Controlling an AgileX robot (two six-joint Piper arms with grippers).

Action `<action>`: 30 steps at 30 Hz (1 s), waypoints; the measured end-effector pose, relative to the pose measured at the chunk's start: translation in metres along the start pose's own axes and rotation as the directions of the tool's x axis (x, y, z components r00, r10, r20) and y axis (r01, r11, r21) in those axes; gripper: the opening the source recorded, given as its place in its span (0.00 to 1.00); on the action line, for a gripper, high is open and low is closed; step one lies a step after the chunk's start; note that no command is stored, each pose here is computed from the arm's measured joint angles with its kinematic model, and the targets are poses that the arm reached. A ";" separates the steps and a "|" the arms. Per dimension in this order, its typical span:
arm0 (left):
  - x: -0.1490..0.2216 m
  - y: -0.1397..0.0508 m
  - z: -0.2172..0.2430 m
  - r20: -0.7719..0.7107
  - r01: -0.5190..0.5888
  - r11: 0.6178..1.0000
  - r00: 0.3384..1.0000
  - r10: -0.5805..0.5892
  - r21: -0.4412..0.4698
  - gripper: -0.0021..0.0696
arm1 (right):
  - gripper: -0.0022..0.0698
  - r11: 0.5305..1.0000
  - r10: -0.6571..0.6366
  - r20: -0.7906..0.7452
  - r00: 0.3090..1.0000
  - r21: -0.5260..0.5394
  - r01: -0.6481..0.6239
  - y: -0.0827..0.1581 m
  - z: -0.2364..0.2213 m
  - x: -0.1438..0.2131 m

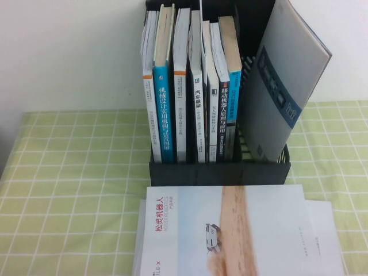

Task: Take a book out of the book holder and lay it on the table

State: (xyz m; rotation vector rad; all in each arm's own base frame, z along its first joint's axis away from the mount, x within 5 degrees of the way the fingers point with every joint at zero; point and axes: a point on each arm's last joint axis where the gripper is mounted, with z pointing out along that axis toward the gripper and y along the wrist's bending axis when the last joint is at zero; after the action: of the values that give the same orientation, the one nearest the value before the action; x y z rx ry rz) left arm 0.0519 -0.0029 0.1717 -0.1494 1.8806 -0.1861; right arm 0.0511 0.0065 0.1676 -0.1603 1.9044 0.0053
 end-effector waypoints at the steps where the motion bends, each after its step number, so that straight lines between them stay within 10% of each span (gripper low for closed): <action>1: 0.000 0.000 0.000 0.000 -0.002 1.000 1.000 0.002 0.000 0.03 | 0.03 1.000 0.000 0.000 1.000 0.000 0.000 0.000 0.000 0.000; 30: 0.000 0.000 0.000 0.000 -0.002 1.000 1.000 0.002 0.000 0.03 | 0.03 1.000 0.013 -0.002 1.000 0.010 -0.013 0.000 0.000 0.000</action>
State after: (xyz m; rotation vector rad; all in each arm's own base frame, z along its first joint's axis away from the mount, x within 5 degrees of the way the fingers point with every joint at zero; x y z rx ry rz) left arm 0.0519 -0.0029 0.1717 -0.1477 1.8807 -0.1848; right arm 0.0511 0.0062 0.1675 -0.1413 1.9070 0.0048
